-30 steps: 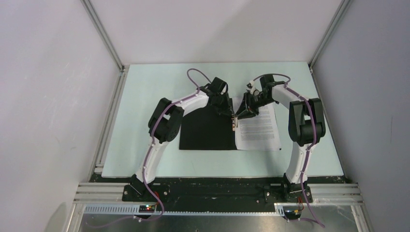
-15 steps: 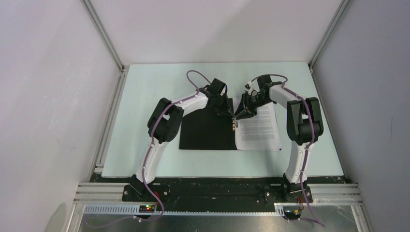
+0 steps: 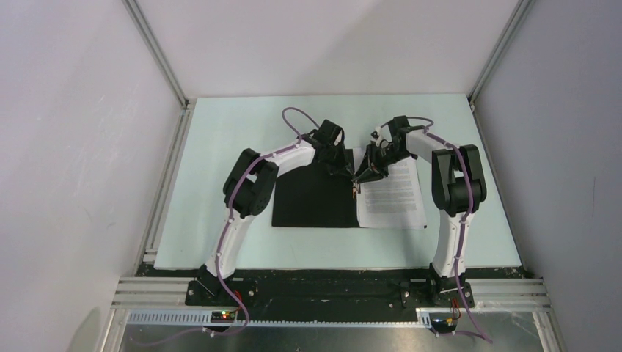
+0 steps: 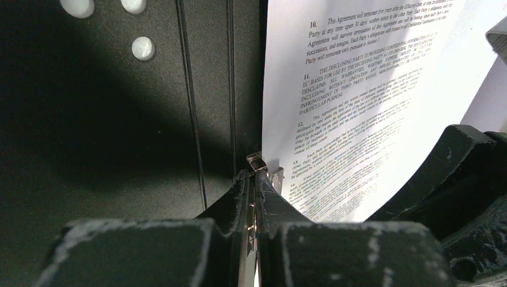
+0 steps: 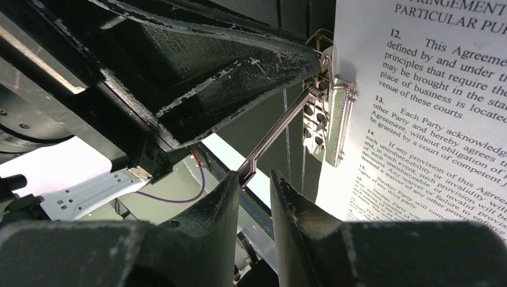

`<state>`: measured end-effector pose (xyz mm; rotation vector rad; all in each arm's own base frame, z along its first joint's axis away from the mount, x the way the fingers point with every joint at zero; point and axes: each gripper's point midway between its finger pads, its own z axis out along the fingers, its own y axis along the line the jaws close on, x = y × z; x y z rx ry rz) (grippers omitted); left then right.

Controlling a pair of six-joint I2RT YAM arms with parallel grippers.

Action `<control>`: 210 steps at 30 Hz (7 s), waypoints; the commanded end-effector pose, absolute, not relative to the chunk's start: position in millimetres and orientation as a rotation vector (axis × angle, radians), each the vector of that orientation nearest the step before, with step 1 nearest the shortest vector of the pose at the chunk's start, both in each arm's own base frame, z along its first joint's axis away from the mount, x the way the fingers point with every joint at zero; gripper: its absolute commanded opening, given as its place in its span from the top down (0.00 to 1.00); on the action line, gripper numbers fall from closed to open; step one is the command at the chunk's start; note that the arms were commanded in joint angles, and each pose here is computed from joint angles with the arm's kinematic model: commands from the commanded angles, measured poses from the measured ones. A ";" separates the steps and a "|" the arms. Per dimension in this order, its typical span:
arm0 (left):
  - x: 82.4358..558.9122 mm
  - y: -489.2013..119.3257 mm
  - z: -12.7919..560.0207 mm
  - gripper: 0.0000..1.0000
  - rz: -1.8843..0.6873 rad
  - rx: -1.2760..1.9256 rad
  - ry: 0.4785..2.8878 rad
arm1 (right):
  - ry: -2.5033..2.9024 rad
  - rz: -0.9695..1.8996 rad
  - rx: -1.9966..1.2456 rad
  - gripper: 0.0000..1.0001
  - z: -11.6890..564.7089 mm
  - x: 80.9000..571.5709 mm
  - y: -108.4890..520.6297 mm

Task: Put the files into the folder

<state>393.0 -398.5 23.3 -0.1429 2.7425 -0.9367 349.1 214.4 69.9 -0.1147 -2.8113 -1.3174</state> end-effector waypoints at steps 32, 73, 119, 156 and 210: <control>382.3 -377.4 12.1 0.94 -0.848 -0.199 2.803 | -2.767 -1.268 -0.084 0.81 56.8 330.3 221.2; 380.3 -365.6 1.4 0.95 -0.826 -0.254 2.831 | -2.922 -0.797 0.058 0.97 -1.0 313.8 193.8; 380.3 -363.3 -2.3 0.93 -0.912 -0.335 2.853 | -2.949 -0.439 0.099 1.00 -38.0 312.1 165.1; 380.4 -357.6 -7.0 0.94 -0.993 -0.451 2.897 | -2.968 -0.375 0.251 1.00 -28.8 319.2 166.9; 428.9 -354.4 127.7 0.57 -1.112 0.008 2.508 | -2.959 -1.164 0.294 0.60 109.8 355.8 217.3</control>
